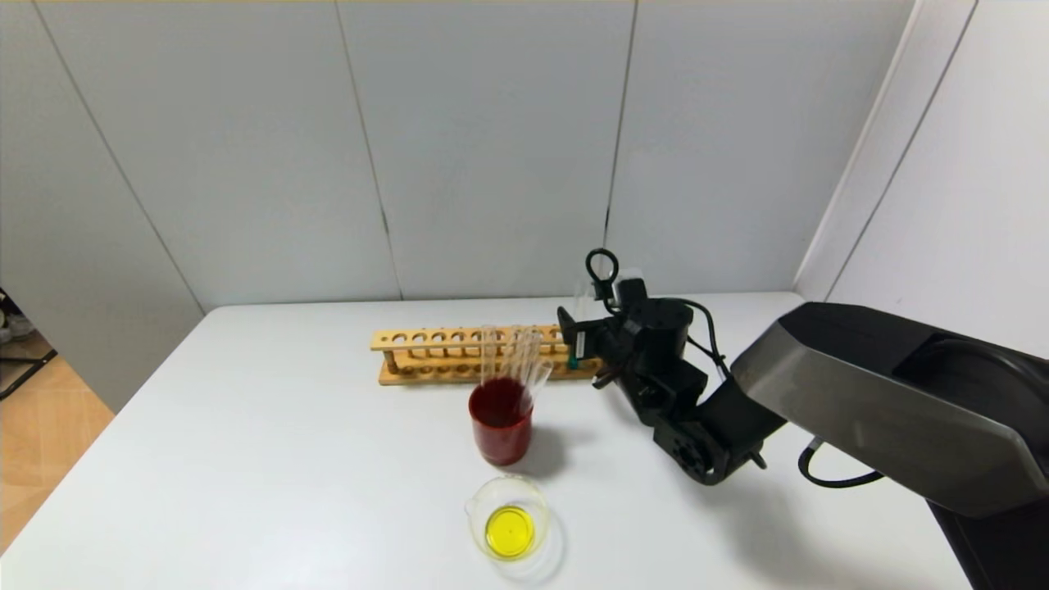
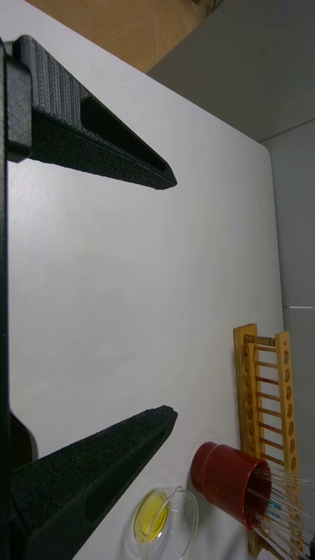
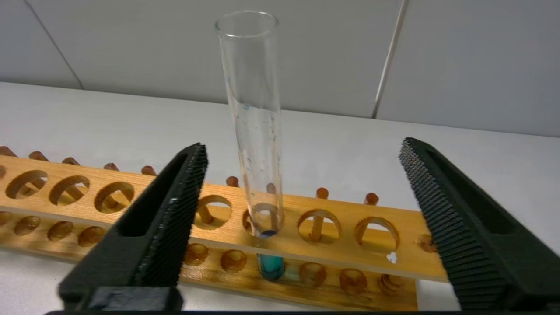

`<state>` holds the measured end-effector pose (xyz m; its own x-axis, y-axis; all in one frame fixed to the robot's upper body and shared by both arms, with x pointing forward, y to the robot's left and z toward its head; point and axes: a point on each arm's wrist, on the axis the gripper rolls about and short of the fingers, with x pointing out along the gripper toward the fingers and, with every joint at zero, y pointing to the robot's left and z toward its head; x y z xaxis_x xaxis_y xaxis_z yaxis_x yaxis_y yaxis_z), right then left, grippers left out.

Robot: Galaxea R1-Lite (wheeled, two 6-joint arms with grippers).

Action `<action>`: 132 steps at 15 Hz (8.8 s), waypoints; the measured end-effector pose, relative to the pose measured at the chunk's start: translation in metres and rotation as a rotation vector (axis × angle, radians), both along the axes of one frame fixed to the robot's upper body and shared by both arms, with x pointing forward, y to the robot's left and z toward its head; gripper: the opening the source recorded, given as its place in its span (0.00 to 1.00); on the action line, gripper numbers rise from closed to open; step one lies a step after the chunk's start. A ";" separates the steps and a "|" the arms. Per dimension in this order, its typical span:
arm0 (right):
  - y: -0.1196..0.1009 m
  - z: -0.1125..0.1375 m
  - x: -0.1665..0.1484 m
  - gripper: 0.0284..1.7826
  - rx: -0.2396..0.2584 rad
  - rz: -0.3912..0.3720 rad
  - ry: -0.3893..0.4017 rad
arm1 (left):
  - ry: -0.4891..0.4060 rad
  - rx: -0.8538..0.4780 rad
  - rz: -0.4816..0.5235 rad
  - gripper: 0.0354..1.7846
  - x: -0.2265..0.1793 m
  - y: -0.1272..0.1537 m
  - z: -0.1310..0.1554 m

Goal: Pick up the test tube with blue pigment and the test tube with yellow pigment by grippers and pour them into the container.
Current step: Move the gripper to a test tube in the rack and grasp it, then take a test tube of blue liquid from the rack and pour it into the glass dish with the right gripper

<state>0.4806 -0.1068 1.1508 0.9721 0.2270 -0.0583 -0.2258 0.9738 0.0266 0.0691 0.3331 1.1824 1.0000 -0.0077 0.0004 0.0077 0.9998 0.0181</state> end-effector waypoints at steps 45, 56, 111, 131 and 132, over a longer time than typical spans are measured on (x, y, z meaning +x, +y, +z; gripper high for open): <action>-0.067 0.172 -0.182 0.17 -0.135 0.151 -0.127 | 0.000 0.000 0.000 0.98 0.000 0.000 0.000; -0.066 0.098 -0.232 0.17 -0.450 0.356 0.023 | 0.000 0.000 0.000 0.98 0.000 0.000 0.000; 0.066 0.049 -0.180 0.17 -1.693 0.748 0.219 | 0.000 -0.001 0.000 0.98 0.000 0.000 0.000; 0.082 0.052 -0.175 0.17 -1.852 0.720 0.159 | 0.000 0.000 0.000 0.98 0.000 0.000 0.000; 0.083 0.052 -0.175 0.17 -1.869 0.712 0.156 | 0.000 0.000 0.000 0.98 0.000 0.000 0.000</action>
<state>0.3051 -0.0240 1.2028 0.7164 0.0671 -0.6945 -0.6079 -0.4286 -0.6684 0.0691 0.3331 1.1825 1.0000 -0.0081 0.0009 0.0081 0.9998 0.0177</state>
